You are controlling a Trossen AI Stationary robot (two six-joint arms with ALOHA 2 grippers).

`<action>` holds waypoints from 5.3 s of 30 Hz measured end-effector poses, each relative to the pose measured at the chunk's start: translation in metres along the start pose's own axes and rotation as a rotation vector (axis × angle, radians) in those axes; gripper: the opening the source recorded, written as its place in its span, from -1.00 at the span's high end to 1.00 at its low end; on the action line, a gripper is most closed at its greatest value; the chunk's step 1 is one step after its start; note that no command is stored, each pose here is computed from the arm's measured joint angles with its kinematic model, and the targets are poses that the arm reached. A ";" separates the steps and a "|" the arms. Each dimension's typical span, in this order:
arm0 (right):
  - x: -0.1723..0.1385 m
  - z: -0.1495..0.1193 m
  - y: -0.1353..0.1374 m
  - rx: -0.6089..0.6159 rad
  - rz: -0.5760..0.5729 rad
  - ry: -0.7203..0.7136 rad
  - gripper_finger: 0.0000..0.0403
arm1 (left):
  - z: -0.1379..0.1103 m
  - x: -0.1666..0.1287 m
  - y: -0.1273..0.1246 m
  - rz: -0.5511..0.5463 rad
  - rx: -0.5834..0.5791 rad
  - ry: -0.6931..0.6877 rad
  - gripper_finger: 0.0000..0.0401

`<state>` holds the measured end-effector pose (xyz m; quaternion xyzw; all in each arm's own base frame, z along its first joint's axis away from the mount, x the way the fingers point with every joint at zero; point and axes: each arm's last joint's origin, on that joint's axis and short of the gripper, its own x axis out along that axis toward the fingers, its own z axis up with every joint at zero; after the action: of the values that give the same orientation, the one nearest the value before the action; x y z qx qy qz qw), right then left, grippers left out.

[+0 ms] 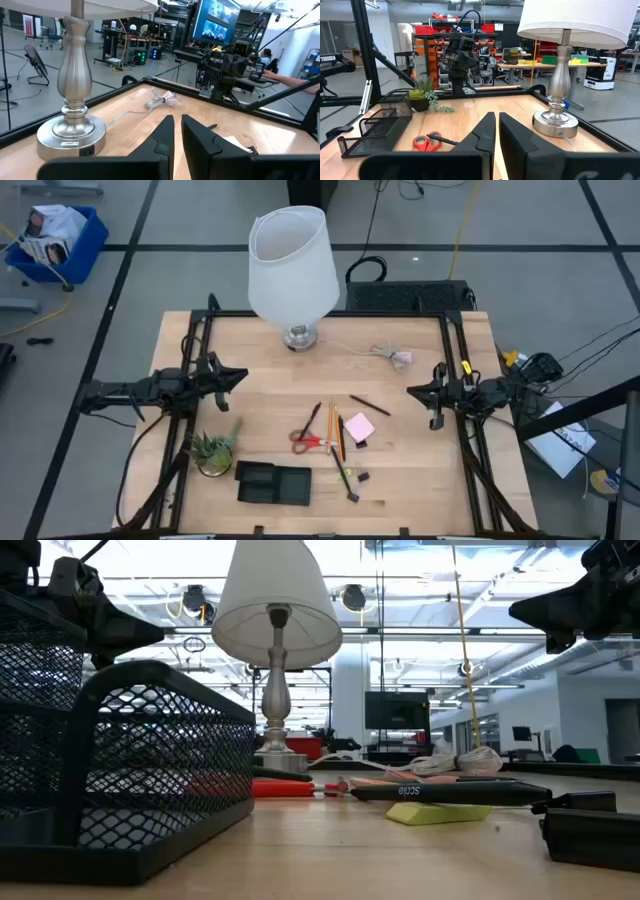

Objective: Pick and place office supplies into organizer

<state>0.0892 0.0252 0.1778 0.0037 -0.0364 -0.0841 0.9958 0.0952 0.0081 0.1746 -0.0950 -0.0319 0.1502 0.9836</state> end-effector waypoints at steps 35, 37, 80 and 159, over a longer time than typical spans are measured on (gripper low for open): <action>0.000 0.000 0.000 0.000 0.000 -0.001 0.91 | 0.000 0.000 0.000 0.000 0.000 0.000 0.81; 0.000 0.000 0.000 0.000 0.000 0.000 0.91 | 0.000 0.000 0.000 0.000 0.000 0.000 0.81; 0.000 0.000 0.000 0.000 0.000 0.000 0.91 | 0.000 0.000 0.000 0.000 0.000 0.000 0.81; -0.002 0.023 -0.003 0.181 -0.004 -0.203 0.91 | 0.000 0.000 0.000 0.000 0.000 0.000 0.81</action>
<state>0.0848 0.0230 0.2001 0.0851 -0.1444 -0.0822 0.9824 0.0952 0.0081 0.1746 -0.0950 -0.0318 0.1501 0.9836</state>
